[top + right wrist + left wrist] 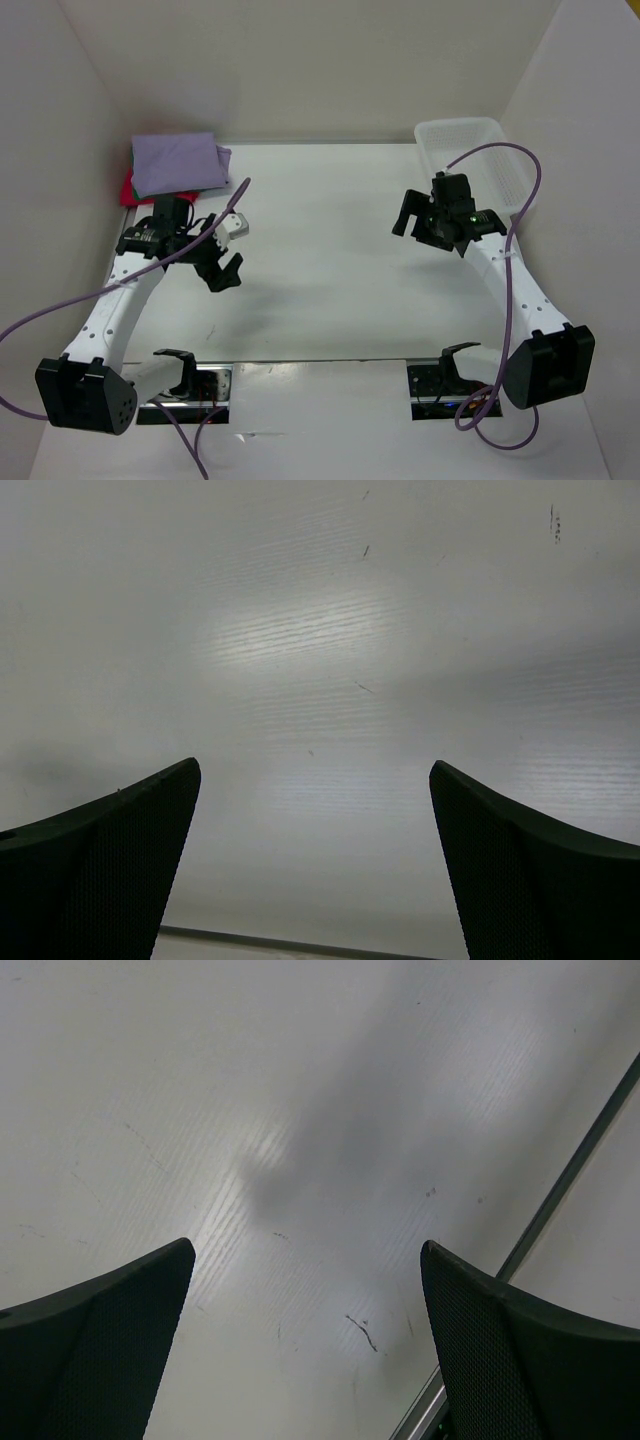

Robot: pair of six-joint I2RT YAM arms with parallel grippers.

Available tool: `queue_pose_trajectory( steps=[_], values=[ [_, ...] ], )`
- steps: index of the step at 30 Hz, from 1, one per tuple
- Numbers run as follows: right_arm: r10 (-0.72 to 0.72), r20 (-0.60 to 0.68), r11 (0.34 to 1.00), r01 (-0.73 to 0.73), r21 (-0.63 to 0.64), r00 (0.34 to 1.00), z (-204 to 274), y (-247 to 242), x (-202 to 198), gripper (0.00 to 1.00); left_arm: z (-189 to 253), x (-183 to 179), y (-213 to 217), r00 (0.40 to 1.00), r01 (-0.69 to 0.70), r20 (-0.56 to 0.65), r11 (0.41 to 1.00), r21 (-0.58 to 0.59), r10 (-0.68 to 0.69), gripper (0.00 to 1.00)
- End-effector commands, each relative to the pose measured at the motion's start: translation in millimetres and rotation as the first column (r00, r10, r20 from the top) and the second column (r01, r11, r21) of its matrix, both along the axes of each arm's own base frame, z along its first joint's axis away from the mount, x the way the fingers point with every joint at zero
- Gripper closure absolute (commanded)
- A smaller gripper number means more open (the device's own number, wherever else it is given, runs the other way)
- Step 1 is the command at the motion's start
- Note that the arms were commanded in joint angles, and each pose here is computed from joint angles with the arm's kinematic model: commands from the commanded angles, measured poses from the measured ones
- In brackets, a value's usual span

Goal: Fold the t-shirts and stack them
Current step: Put the neatly folded tshirt into the corner of the board with the left arm

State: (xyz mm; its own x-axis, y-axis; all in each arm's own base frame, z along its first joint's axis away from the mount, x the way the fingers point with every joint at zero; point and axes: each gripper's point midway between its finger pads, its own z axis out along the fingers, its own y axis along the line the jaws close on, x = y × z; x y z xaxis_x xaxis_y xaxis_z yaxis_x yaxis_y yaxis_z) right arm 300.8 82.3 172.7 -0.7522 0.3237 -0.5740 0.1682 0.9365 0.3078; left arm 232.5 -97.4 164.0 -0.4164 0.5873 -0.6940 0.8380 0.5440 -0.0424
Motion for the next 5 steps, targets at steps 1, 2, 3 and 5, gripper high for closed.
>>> queue_pose_trajectory(
  steps=[1,2,3,5],
  values=[
    [-0.007,0.039,1.000,0.007,0.007,0.999,3.7,-1.0,9.0,0.00,3.3,-4.7,-7.4,0.999,0.044,0.006,0.999,-0.030,-0.044,0.00],
    [-0.007,0.030,1.000,0.007,0.005,1.000,1.0,-0.9,9.5,0.00,3.3,-4.7,-7.4,0.999,0.044,0.006,0.999,-0.030,-0.044,0.00],
    [-0.007,0.030,1.000,0.007,0.005,1.000,1.0,-0.9,9.6,0.00,3.3,-4.7,-7.4,0.999,0.044,0.006,0.999,-0.030,-0.044,0.00],
    [-0.007,0.021,1.000,0.007,0.003,1.000,-1.8,-0.8,10.1,0.00,3.3,-4.7,-7.4,0.999,0.044,0.006,0.999,-0.030,-0.044,0.00]
  ],
)
